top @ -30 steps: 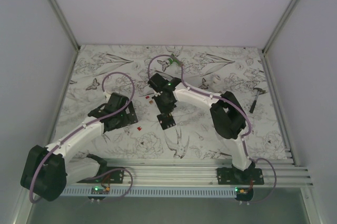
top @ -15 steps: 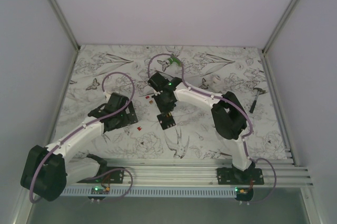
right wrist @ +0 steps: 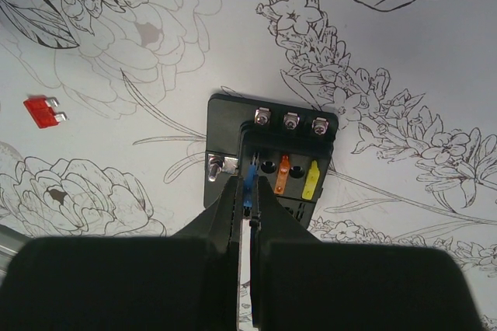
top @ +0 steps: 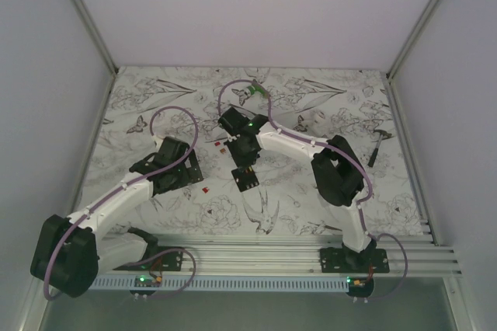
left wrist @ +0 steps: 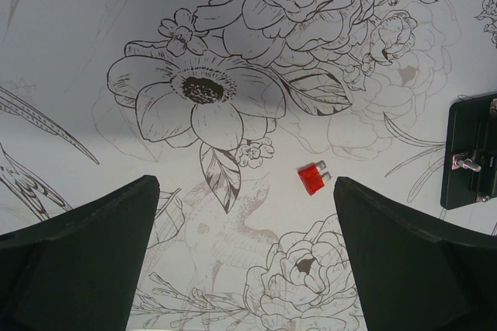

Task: Snap on the fuse box
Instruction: Install the fuse at the fuse box base.

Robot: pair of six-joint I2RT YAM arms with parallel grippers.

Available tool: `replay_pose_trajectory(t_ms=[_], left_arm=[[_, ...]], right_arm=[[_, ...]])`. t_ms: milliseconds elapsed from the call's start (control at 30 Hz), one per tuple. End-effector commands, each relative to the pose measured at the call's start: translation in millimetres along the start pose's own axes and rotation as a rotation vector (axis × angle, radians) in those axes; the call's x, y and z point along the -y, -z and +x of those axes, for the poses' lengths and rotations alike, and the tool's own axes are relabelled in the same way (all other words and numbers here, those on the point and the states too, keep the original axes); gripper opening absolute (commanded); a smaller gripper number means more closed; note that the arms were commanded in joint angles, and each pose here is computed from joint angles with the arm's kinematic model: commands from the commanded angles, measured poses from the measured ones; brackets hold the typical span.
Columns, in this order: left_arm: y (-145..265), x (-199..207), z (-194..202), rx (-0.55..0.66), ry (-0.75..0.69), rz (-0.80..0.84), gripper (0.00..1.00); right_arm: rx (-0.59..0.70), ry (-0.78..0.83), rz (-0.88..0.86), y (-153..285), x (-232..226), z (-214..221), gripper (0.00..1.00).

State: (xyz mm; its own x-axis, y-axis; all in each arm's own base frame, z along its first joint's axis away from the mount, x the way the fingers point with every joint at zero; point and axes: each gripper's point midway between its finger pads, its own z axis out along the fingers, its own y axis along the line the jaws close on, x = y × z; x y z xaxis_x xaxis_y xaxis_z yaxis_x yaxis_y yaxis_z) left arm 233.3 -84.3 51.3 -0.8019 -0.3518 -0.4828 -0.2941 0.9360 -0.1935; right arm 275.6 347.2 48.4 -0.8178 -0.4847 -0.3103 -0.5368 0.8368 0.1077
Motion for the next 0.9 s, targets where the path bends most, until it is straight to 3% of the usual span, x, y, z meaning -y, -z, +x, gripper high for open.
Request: replay_pose_trajectory(t_ms=[0, 433, 867], left_arm=[[-1.6, -9.8, 7.7, -0.024, -0.004, -0.032, 1.00], [-1.2, -9.9, 7.5, -0.023, -0.003, -0.031, 1.00], [-1.4, -8.8, 8.3, -0.028, -0.001, -0.026, 1.00]], right_arm=[[-0.022, -0.013, -0.008, -7.7, -5.4, 5.9, 0.00], [-0.061, -0.018, -0.009, -20.4, -4.7, 15.9, 0.00], [-0.192, 0.054, 0.183, -5.4, 37.4, 53.1, 0.00]])
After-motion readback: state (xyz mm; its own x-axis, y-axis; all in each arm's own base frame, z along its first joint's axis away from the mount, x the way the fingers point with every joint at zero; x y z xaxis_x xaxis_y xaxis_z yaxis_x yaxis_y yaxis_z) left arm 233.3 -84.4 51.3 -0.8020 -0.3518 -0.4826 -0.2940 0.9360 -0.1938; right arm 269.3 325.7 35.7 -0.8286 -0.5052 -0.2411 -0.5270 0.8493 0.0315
